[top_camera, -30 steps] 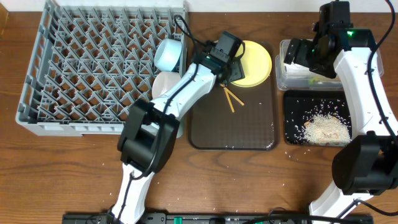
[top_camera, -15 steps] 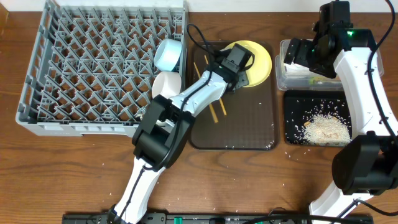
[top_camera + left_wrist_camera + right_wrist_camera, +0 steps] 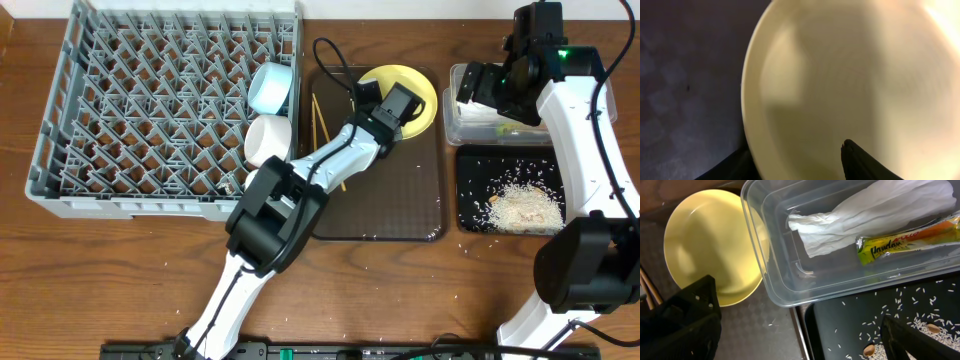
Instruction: Sort waste into correct bins and load items into the dishwasher
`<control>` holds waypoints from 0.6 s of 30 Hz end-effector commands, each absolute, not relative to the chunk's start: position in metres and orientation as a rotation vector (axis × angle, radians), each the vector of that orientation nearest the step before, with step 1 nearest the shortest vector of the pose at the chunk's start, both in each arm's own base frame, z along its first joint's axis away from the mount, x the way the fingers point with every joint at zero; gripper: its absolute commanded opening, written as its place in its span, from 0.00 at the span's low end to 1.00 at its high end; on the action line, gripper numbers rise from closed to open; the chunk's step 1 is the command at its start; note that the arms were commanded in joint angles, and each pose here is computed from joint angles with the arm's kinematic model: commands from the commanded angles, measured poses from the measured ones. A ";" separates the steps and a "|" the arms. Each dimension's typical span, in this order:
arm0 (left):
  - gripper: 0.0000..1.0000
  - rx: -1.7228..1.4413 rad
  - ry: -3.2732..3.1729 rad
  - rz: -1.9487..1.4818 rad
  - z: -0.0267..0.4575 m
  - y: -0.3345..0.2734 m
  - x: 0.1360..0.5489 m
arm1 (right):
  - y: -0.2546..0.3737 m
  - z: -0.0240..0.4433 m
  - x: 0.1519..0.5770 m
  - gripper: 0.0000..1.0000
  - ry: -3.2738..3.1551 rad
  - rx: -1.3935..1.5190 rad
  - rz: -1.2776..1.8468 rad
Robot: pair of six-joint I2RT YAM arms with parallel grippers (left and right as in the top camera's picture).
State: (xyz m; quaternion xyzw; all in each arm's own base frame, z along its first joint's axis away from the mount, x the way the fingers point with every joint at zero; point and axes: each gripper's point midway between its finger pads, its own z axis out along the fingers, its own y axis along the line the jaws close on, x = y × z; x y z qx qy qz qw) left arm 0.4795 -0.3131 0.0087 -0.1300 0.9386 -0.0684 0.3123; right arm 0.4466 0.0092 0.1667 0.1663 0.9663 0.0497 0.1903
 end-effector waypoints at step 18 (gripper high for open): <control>0.07 -0.305 2.447 0.276 -0.028 -0.248 0.470 | 0.007 0.177 0.446 0.99 2.690 0.470 0.137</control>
